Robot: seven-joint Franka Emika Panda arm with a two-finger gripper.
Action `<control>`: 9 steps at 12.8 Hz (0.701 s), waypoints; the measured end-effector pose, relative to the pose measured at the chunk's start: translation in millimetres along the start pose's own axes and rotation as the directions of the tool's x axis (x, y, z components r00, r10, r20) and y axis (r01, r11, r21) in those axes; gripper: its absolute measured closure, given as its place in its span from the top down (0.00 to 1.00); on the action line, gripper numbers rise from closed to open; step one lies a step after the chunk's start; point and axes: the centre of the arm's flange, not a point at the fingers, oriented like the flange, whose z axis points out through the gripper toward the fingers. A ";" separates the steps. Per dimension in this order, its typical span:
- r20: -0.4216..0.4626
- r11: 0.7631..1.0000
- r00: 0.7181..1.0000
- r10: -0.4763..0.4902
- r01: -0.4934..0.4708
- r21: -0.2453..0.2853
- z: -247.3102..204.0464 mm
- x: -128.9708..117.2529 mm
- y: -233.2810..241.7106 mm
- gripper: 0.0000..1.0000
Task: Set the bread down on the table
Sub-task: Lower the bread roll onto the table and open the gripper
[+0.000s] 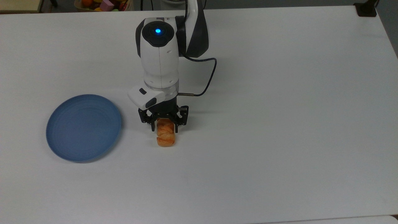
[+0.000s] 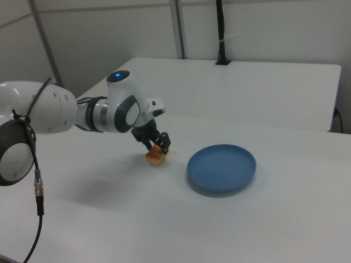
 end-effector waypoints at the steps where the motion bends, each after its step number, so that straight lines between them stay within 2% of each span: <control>1: 0.000 1.000 1.000 0.006 -0.006 0.000 0.1 0.0 0.0 0.82; 2: 0.000 1.000 1.000 0.011 -0.011 0.000 0.0 0.0 0.0 0.94; 3: -0.002 1.000 1.000 0.014 -0.014 0.000 -0.9 0.8 0.0 1.00; 5: -0.015 1.000 1.000 0.018 -0.018 0.000 -8.0 4.5 0.7 1.00; 7: -0.045 1.000 0.999 0.023 -0.024 -0.004 -35.1 12.0 4.3 1.00; 9: -0.021 0.999 0.999 0.029 -0.029 -0.021 -75.7 14.3 9.0 1.00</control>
